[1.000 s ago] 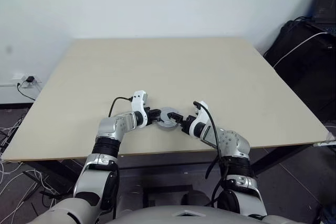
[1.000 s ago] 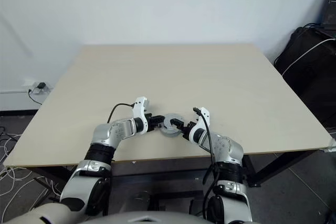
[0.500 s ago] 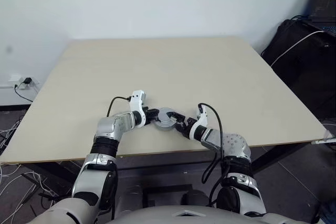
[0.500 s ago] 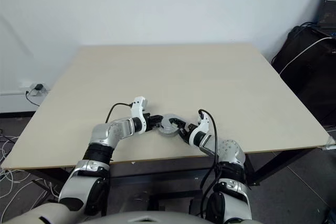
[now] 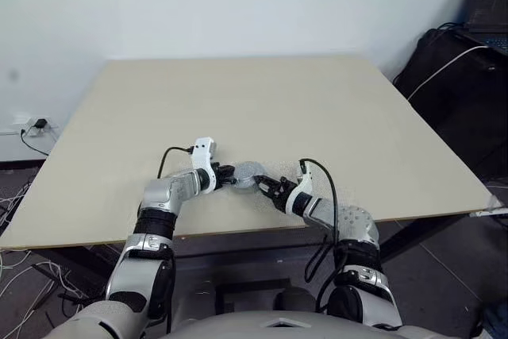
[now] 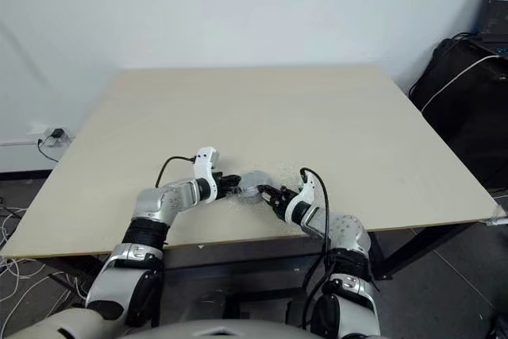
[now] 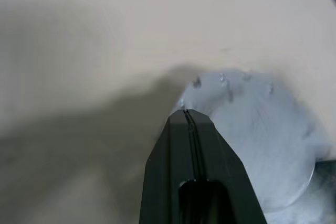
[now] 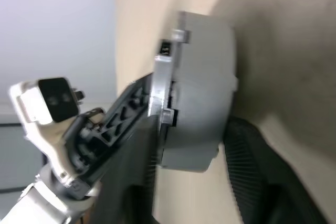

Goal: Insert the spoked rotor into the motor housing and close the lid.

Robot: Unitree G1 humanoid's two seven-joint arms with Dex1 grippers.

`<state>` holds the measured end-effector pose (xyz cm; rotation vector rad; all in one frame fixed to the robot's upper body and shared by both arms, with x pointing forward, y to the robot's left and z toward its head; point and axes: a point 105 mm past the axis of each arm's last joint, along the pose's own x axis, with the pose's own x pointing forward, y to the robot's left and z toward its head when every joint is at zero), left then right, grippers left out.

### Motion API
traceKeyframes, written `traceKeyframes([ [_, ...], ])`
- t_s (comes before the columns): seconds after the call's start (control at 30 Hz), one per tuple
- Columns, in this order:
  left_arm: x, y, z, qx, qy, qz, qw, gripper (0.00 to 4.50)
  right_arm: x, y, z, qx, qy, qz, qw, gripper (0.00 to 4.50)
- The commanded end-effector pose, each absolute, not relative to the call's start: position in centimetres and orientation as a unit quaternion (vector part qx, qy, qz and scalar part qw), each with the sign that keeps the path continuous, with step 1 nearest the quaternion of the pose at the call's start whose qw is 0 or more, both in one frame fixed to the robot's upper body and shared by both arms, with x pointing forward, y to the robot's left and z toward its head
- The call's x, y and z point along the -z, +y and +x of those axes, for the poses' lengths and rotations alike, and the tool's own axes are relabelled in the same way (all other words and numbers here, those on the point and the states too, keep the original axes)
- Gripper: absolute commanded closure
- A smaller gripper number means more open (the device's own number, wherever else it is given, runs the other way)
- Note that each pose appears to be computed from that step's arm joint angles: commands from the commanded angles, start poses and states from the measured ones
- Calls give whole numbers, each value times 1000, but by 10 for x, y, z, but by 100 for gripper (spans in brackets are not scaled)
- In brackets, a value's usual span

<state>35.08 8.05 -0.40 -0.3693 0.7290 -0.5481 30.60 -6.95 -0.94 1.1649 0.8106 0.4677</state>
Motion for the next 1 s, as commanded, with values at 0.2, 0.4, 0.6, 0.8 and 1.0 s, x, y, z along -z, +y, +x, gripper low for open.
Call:
traceKeyframes([
  [0.2, 20, 76, 339, 263, 382, -178, 868, 450, 1, -62, 309, -231, 360, 526, 735, 327],
  [0.4, 18, 77, 340, 261, 378, -177, 870, 450, 6, -65, 306, -226, 368, 523, 735, 327],
  [0.6, -2, 97, 363, 177, 287, -173, 925, 450, 6, -66, 305, -221, 360, 535, 731, 327],
  [0.8, -46, 130, 360, 64, 115, -171, 976, 450, 2, -69, 306, -215, 333, 573, 718, 327],
  [1.0, -44, 132, 323, 78, 99, -287, 950, 450, -7, -65, 306, -229, 312, 597, 703, 328],
])
